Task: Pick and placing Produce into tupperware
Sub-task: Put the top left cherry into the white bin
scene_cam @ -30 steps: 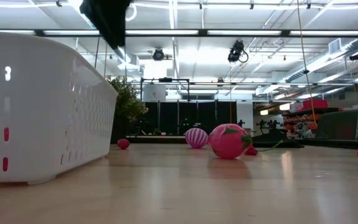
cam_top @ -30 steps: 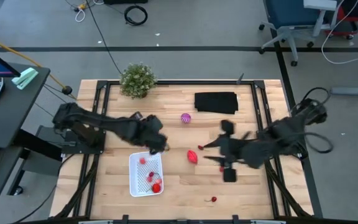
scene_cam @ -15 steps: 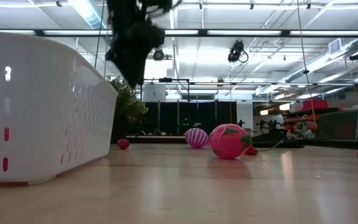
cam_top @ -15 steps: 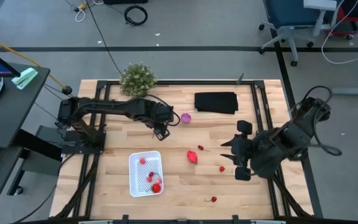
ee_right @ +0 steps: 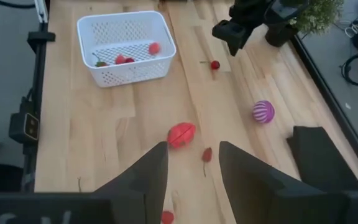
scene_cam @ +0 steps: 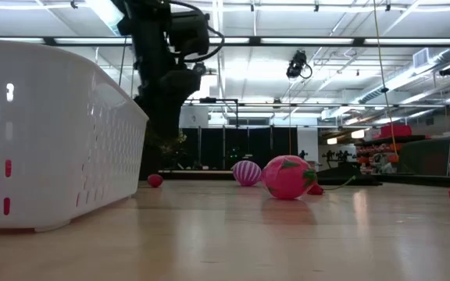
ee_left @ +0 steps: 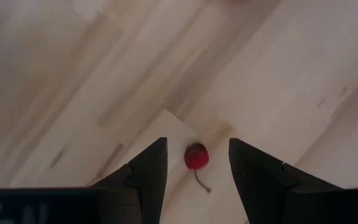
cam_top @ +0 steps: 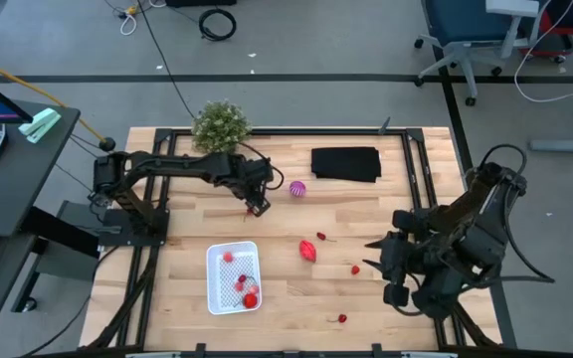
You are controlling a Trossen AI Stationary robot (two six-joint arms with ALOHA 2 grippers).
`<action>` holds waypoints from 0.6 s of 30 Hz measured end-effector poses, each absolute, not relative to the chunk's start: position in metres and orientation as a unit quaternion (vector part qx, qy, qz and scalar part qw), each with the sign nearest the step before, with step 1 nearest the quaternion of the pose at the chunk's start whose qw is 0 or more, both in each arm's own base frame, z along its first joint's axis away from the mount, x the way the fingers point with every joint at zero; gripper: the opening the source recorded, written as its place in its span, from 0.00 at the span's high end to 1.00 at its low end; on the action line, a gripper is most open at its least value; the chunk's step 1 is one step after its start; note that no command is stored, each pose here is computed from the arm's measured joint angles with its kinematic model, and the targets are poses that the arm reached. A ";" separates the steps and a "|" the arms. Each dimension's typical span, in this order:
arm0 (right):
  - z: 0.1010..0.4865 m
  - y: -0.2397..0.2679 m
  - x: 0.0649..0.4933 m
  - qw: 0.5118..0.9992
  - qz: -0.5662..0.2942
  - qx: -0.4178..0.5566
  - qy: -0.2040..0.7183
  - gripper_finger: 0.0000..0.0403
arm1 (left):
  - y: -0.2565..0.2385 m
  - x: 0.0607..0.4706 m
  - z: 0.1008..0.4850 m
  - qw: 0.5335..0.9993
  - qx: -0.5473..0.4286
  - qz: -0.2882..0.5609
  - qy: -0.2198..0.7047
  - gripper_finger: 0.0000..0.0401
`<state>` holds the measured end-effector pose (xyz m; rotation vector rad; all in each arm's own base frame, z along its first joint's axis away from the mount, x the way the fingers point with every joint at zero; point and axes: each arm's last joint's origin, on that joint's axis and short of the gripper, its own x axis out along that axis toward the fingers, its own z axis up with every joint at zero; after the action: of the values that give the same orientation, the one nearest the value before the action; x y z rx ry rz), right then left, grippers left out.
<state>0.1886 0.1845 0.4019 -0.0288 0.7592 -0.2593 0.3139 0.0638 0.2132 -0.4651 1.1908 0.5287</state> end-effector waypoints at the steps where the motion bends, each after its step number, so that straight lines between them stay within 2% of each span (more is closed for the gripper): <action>1: 0.402 0.185 0.188 0.922 -0.127 -0.013 0.366 0.62 | 0.062 0.313 0.210 0.768 -0.214 0.241 0.554 0.55; 6: 0.403 0.188 0.184 0.928 -0.135 -0.018 0.348 0.62 | 0.053 0.302 0.187 0.751 -0.212 0.241 0.578 0.54; 10: 0.403 0.188 0.185 0.928 -0.137 -0.019 0.346 0.62 | 0.048 0.296 0.166 0.759 -0.208 0.234 0.570 0.50; 18: 0.403 0.188 0.185 0.928 -0.137 -0.019 0.346 0.62 | 0.047 0.296 0.161 0.772 -0.190 0.231 0.560 0.39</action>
<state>0.1846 0.1877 0.4030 -0.0395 0.7093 -0.2803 0.2960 0.0468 0.1614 -0.4124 1.2147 0.5014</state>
